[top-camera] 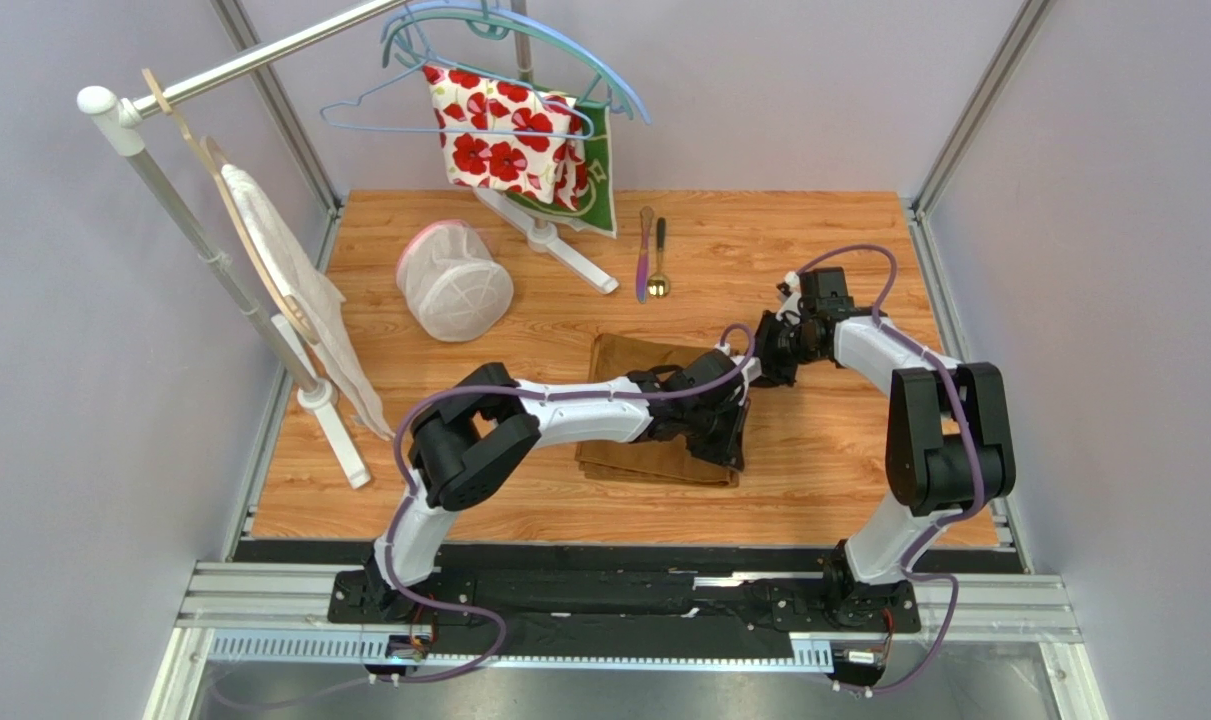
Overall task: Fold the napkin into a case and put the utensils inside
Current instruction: Smooth out the lower triangle-folded napkin at the center of the board.
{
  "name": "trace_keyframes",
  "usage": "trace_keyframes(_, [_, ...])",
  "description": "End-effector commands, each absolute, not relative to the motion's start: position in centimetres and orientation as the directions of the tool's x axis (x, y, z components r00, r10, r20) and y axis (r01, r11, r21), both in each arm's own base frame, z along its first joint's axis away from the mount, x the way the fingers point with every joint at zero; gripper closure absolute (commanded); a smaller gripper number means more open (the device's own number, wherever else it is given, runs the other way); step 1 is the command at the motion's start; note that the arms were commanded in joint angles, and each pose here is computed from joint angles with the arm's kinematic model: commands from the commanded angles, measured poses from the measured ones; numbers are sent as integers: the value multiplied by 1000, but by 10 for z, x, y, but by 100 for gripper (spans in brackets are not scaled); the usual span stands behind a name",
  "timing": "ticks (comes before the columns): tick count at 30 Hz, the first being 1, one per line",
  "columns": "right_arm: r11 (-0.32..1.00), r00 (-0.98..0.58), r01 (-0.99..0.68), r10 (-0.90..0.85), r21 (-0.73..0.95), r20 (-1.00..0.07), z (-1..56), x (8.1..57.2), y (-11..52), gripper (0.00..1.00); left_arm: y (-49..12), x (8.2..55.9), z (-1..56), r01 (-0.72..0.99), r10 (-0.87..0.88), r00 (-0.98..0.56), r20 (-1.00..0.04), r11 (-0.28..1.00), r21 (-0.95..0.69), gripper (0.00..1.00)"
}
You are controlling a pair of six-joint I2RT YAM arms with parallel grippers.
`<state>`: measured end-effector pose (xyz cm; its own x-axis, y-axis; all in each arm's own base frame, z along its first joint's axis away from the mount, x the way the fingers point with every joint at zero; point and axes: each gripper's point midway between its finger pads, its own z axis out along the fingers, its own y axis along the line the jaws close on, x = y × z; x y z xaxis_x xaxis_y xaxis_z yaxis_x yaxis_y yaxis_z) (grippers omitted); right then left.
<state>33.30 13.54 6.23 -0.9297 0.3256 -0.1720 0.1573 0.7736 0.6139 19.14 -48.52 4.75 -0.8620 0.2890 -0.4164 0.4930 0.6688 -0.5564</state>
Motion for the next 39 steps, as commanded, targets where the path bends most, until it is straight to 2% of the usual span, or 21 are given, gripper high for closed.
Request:
trace_keyframes(1, [776, -909, 103, 328, 623, -258, 83, 338, 134, 94, -515, 188, 54, 498, 283, -863, -419, 619, -607, 100])
trace_keyframes(4, [784, -903, 110, 336, 611, -269, 84, 335, 130, 94, -517, 187, 61, 520, 297, -849, -438, 618, -589, 100])
trace_keyframes(5, [784, -903, 111, 336, 610, -267, 84, 334, 130, 94, -517, 189, 73, 542, 291, -831, -473, 612, -575, 100])
trace_keyframes(11, [812, -882, 193, 389, 551, -265, 76, 319, 110, 93, -479, 190, 106, 578, 293, -786, -545, 661, -478, 98])
trace_keyframes(15, [853, -872, 261, 409, 453, -269, 63, 296, 88, 92, -439, 184, 88, 552, 334, -798, -502, 739, -385, 100])
trace_keyframes(19, [852, -895, 264, 391, 452, -215, 44, 259, 91, 92, -425, 180, 72, 536, 349, -808, -474, 769, -348, 100])
trace_keyframes(23, [830, -896, 285, 408, 480, -173, 33, 230, 100, 94, -435, 178, 51, 531, 361, -823, -439, 762, -370, 100])
trace_keyframes(28, [822, -902, 314, 414, 475, -121, 23, 204, 113, 97, -449, 184, 46, 548, 376, -814, -444, 752, -367, 100])
trace_keyframes(33, [834, -905, 316, 408, 452, -121, 16, 195, 125, 98, -461, 186, 43, 552, 379, -813, -441, 742, -380, 100])
trace_keyframes(39, [814, -897, 327, 427, 481, -114, 11, 198, 130, 99, -477, 174, 30, 525, 369, -845, -387, 712, -467, 100])
